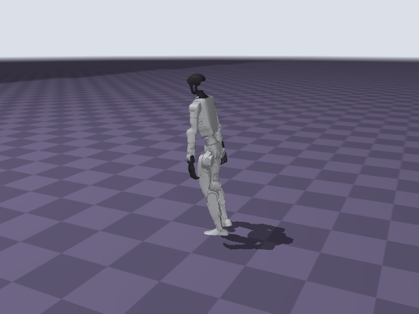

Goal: Walk run

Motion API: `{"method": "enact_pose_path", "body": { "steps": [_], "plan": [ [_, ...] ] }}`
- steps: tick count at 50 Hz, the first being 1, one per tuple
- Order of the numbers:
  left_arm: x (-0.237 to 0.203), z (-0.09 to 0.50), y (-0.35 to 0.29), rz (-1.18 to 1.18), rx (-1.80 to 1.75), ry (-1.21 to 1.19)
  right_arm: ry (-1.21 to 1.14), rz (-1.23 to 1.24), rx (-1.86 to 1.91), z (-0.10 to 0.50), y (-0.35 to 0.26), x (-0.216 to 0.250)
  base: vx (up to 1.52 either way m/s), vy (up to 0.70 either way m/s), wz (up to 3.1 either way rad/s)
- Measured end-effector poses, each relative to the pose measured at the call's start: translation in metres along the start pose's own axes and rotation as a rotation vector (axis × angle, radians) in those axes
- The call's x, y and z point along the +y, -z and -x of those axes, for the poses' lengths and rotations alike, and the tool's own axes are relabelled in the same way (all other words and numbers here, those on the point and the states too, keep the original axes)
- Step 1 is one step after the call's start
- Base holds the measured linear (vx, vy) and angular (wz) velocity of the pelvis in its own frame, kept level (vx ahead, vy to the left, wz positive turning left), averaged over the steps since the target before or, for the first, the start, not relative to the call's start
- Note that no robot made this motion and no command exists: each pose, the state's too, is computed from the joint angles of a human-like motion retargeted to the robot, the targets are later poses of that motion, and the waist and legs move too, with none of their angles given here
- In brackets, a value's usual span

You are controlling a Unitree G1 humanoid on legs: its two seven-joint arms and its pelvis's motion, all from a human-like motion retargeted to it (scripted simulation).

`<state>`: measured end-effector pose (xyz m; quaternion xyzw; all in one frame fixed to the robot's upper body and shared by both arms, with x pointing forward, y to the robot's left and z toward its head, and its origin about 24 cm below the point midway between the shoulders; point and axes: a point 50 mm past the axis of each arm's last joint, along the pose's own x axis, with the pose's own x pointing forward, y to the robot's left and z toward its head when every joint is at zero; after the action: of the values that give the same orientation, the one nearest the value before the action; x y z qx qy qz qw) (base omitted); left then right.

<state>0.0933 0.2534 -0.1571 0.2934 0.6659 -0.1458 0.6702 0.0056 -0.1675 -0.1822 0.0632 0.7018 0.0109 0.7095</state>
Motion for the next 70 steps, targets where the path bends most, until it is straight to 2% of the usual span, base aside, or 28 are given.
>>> {"method": "enact_pose_path", "body": {
  "steps": [7,12,25,35,43,51,60,65,70],
  "plan": [
    [0.026,0.009,-0.043,0.002,-0.162,-0.049,0.013,-0.031,0.023,0.0,0.007,0.002,0.48,-0.04,0.32],
    [0.022,0.01,-0.054,-0.032,-0.209,-0.059,0.016,-0.066,0.021,-0.001,0.009,0.008,0.6,-0.05,-0.08],
    [-0.06,-0.005,0.029,-0.074,0.05,0.134,0.016,-0.074,0.028,0.0,0.012,0.004,0.76,-0.12,0.43],
    [-0.097,0.001,0.086,0.02,0.218,0.215,0.066,0.02,-0.185,0.004,-0.061,-0.001,0.5,-0.13,0.02],
    [-0.121,0.008,0.093,0.159,0.287,0.321,0.076,0.197,-0.223,0.012,-0.097,-0.004,0.48,-0.03,-0.43],
    [-0.109,0.005,0.085,0.091,0.273,0.302,0.087,0.196,-0.228,0.009,-0.08,-0.003,0.66,0.07,-0.38],
    [-0.083,-0.002,0.058,0.162,0.171,0.242,0.164,0.134,-0.167,0.003,-0.02,-0.009,0.64,0.09,-0.43],
    [-0.047,-0.002,0.041,0.223,0.136,0.178,0.181,0.099,-0.112,0.003,-0.008,-0.012,0.66,0.09,-0.49],
    [-0.007,-0.001,0.006,0.177,0.001,0.025,0.162,0.035,-0.079,0.002,0.004,-0.01,0.45,-0.01,0.51]
  ]
}}
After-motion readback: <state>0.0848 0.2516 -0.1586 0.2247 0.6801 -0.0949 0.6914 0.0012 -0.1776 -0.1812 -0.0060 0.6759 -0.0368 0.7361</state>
